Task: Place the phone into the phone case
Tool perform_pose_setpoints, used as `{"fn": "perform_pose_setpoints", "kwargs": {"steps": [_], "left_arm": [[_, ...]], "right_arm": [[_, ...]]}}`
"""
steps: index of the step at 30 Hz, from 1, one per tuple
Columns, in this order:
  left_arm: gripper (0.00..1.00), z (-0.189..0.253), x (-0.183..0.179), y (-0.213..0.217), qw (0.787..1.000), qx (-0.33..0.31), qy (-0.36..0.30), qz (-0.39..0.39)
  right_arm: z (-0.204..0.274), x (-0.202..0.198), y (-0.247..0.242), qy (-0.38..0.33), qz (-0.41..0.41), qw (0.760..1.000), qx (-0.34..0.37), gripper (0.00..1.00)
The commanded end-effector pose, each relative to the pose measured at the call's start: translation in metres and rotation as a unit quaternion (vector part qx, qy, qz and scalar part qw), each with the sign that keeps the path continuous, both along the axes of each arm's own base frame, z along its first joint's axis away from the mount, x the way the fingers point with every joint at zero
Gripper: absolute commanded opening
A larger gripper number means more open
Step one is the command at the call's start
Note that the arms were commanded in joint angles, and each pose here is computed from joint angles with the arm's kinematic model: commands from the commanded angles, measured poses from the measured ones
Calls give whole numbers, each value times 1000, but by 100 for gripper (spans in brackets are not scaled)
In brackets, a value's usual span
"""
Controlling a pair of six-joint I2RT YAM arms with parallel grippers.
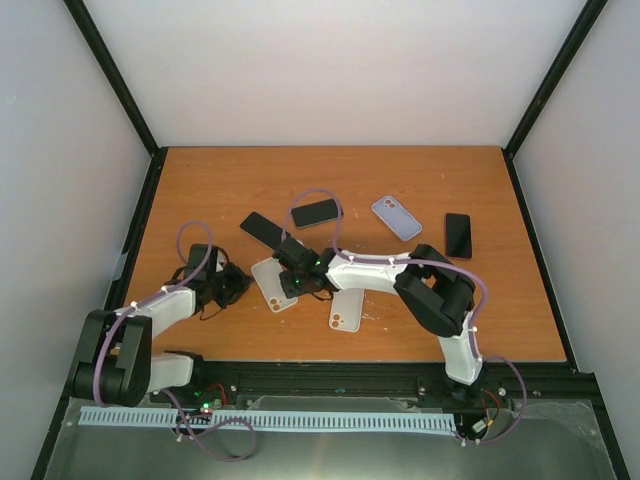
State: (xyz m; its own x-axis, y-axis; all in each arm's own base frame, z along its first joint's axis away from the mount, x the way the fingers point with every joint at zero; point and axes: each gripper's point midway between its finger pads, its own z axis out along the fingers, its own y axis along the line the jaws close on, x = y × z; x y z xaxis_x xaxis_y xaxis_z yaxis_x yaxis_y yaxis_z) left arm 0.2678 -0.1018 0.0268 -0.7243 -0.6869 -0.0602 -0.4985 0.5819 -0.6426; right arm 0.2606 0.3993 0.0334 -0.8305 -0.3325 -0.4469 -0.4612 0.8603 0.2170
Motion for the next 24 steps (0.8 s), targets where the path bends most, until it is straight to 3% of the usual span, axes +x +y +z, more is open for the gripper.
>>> {"fn": "perform_pose_setpoints", "kwargs": {"steps": [1,4,12,18,24], "left_arm": [[22,8,6,-4,999,-21,-30,-2],[22,6,8,-5,999,-17,-27,-10],[22,-7,9,-5,999,-5,-16,-27],[21,-16,10,-11,999,-11,0,-49],[19,-22,11,-16,998,-20,4,-63]], "right_arm": [[-6,3,4,-9,13,999,-28,39],[-14,4,9,-5,21,999,-32,37],[-16,-1,4,-3,23,999,-27,4],[-19,-9,-13,-5,5,1000,-6,3],[-9,-18,-17,44,-30,993,106,3]]}}
